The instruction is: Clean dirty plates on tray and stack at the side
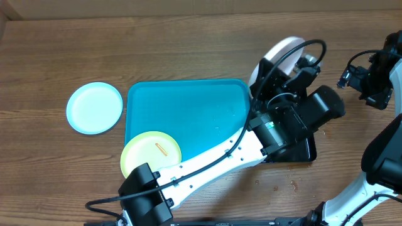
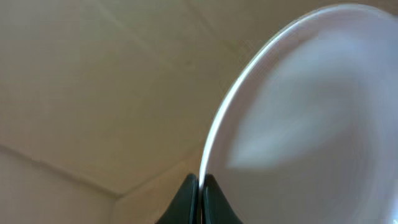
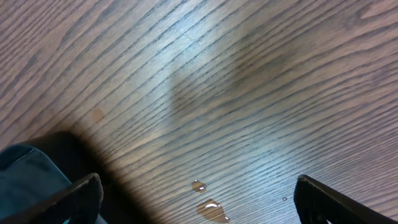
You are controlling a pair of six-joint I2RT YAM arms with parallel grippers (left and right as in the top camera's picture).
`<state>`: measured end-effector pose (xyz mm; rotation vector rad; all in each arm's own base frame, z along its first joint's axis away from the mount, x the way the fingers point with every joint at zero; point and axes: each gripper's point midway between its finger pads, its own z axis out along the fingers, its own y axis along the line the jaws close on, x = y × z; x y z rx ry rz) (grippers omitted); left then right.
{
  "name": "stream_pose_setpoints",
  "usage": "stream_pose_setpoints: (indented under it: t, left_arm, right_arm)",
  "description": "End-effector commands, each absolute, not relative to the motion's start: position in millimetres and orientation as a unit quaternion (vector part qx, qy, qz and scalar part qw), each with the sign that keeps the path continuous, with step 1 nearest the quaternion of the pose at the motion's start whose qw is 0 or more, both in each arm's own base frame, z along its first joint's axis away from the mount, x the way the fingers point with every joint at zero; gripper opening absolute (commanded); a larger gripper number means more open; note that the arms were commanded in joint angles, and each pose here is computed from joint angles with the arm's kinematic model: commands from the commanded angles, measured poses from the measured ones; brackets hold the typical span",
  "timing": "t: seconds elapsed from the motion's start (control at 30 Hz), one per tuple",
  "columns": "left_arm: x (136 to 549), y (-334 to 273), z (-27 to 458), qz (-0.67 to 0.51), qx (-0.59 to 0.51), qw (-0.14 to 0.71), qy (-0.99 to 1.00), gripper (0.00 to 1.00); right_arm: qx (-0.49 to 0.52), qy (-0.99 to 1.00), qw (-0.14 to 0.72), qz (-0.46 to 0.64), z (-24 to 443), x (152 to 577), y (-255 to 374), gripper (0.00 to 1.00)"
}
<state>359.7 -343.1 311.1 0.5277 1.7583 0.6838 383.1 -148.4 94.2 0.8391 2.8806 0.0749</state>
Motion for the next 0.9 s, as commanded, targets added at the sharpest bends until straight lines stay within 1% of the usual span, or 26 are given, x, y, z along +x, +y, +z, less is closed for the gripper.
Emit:
stream_pose_setpoints:
  t: [0.0, 0.13, 0.23, 0.33, 0.47, 0.63, 0.77, 0.87]
  left_arm:
    - [351.7, -360.6, 293.5, 0.124, 0.201, 0.537, 0.810, 0.04]
    - [336.1, -378.4, 244.4, -0.005, 0.214, 0.435, 0.875, 0.04]
    - [329.1, -385.1, 219.9, -0.078, 0.213, 0.365, 0.903, 0.04]
    - [332.6, -380.5, 205.9, -0.112, 0.199, 0.320, 0.919, 0.04]
    - [350.3, -355.7, 196.4, -0.118, 0.169, 0.288, 0.935, 0.04]
    - [390.6, -286.2, 186.3, -0.089, 0.059, 0.262, 0.959, 0.04]
    - [418.0, -209.6, 176.0, -0.078, -0.052, 0.220, 0.971, 0.04]
    - [430.7, -142.6, 169.1, -0.068, -0.136, 0.188, 0.970, 0.04]
  right_arm:
    - [0.278, 0.956, 0.095, 0.023, 110.9, 389.5, -149.5, 1.00]
    - [0.278, 0.956, 0.095, 0.023, 110.9, 389.5, -149.5, 1.00]
    - [0.278, 0.956, 0.095, 0.023, 110.9, 389.5, -149.5, 1.00]
    - [0.278, 0.956, 0.095, 0.023, 110.9, 389.5, -149.5, 1.00]
    - [0.278, 0.956, 0.095, 0.023, 110.9, 389.5, -149.5, 1.00]
    - [0.278, 0.956, 0.095, 0.023, 110.9, 389.5, -149.5, 1.00]
    - [0.278, 0.956, 0.095, 0.023, 110.9, 389.5, -149.5, 1.00]
    - [0.278, 0.956, 0.095, 0.023, 110.9, 389.5, -149.5, 1.00]
